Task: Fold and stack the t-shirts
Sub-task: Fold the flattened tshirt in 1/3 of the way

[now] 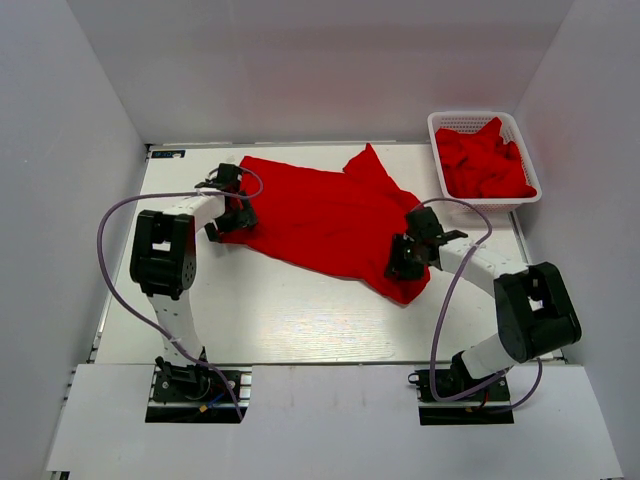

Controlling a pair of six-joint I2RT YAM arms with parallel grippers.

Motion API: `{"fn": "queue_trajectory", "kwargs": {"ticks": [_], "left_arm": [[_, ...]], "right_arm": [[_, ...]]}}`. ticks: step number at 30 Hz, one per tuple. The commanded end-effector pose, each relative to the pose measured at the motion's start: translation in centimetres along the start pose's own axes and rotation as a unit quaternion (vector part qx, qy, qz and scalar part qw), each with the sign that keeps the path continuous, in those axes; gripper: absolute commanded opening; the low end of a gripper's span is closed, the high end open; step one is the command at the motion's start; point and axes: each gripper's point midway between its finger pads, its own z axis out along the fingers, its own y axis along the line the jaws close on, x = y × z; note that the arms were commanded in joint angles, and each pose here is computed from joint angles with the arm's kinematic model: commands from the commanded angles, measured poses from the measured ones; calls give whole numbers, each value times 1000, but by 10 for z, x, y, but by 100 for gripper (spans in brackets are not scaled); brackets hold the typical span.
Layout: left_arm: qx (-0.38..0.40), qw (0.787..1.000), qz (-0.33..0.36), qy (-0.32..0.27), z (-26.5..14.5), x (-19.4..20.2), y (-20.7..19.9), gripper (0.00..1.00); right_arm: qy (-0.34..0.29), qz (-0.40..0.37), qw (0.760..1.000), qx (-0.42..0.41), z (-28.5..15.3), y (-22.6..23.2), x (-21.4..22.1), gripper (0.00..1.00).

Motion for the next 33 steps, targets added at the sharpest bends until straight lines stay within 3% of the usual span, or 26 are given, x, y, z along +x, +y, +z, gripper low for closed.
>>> {"fn": "queue_trajectory", "kwargs": {"ticks": [1, 2, 3, 8, 10, 24, 33], "left_arm": [[9, 1000, 5, 7, 3, 10, -2, 100], [8, 1000, 6, 9, 6, 14, 0, 100], [3, 1000, 3, 15, 8, 17, 6, 100], [-26, 1000, 7, 15, 11, 23, 18, 100], [-33, 999, 8, 17, 12, 26, 22, 100], [-53, 998, 10, 32, 19, 38, 31, 100], [-61, 997, 8, 34, 21, 40, 38, 100]], "right_arm": [[-10, 22, 996, -84, -6, 29, -7, 43], [-11, 16, 996, -86, -4, 28, -6, 37], [-17, 25, 996, -88, -4, 30, -9, 22], [-59, 15, 997, -36, -12, 16, -32, 16], [-73, 5, 997, -19, -14, 10, -38, 0], [-179, -63, 981, 25, -50, 1, -96, 0], [-178, -98, 975, 94, -38, -25, -132, 0]]}}
